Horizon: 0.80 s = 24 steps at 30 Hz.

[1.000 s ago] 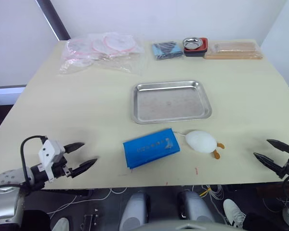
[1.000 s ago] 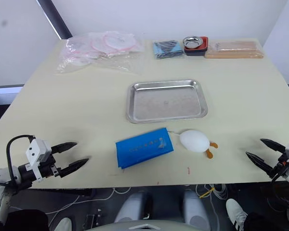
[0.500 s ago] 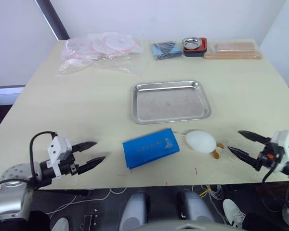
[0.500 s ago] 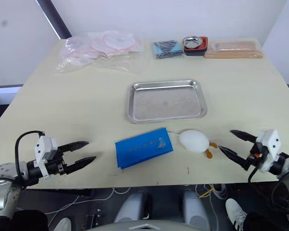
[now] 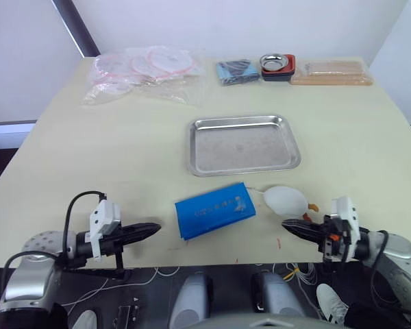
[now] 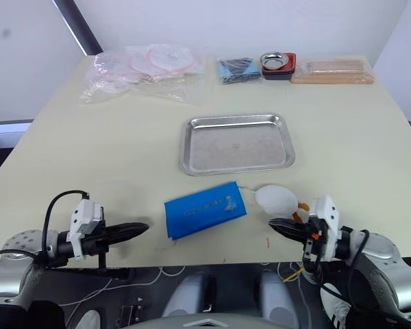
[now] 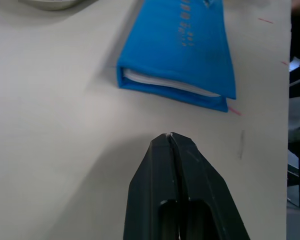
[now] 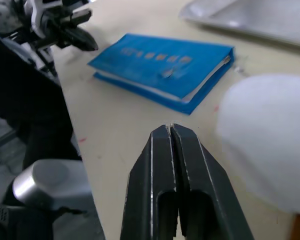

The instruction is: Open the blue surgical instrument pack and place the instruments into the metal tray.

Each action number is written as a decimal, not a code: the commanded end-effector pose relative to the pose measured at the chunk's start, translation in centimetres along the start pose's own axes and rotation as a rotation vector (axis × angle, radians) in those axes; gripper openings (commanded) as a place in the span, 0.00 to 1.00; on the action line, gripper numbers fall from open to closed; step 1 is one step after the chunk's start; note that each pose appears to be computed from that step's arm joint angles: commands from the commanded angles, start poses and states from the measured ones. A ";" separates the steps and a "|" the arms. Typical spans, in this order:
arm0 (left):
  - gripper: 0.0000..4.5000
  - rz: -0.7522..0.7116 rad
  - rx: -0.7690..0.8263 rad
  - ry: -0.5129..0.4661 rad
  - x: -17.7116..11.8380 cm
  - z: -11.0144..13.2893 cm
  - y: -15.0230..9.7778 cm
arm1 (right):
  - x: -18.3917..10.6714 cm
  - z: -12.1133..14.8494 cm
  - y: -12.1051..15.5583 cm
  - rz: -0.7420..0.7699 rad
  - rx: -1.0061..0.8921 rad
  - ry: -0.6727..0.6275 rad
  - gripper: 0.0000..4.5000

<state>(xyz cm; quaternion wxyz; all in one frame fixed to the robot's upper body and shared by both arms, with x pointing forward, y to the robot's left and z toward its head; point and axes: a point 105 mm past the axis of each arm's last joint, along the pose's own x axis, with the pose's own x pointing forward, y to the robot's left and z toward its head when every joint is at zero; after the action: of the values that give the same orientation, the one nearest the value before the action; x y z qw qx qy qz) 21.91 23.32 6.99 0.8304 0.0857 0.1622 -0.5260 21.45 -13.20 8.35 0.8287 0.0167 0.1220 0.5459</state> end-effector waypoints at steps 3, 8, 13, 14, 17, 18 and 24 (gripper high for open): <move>0.00 -0.040 0.031 0.001 1.1 0.3 0.3 | 2.5 0.1 -1.4 -0.058 -0.037 0.036 0.01; 0.00 -0.056 0.020 -0.022 2.0 0.7 0.4 | 4.3 1.0 -2.7 -0.124 -0.068 0.010 0.01; 0.00 -0.054 0.016 -0.028 2.4 0.6 0.6 | 5.6 2.3 -3.6 -0.168 -0.141 -0.033 0.01; 0.00 -0.054 0.012 -0.029 2.5 0.5 0.7 | 5.9 2.3 -3.6 -0.160 -0.159 -0.026 0.01; 0.00 -0.049 0.004 -0.041 2.9 0.3 1.3 | 6.7 2.2 -3.6 -0.134 -0.253 0.018 0.01; 0.00 -0.052 0.002 -0.046 3.1 0.3 1.3 | 6.9 2.2 -3.8 -0.134 -0.267 0.025 0.01; 0.00 -0.073 -0.011 -0.049 3.5 0.1 1.3 | 7.6 2.3 -3.6 -0.093 -0.263 0.047 0.01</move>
<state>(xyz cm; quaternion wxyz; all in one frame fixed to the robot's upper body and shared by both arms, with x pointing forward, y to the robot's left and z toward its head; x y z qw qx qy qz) 24.69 21.05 6.41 0.8170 0.0705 0.1398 -0.5549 28.13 -8.22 7.49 0.8518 -0.1069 0.0907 0.5048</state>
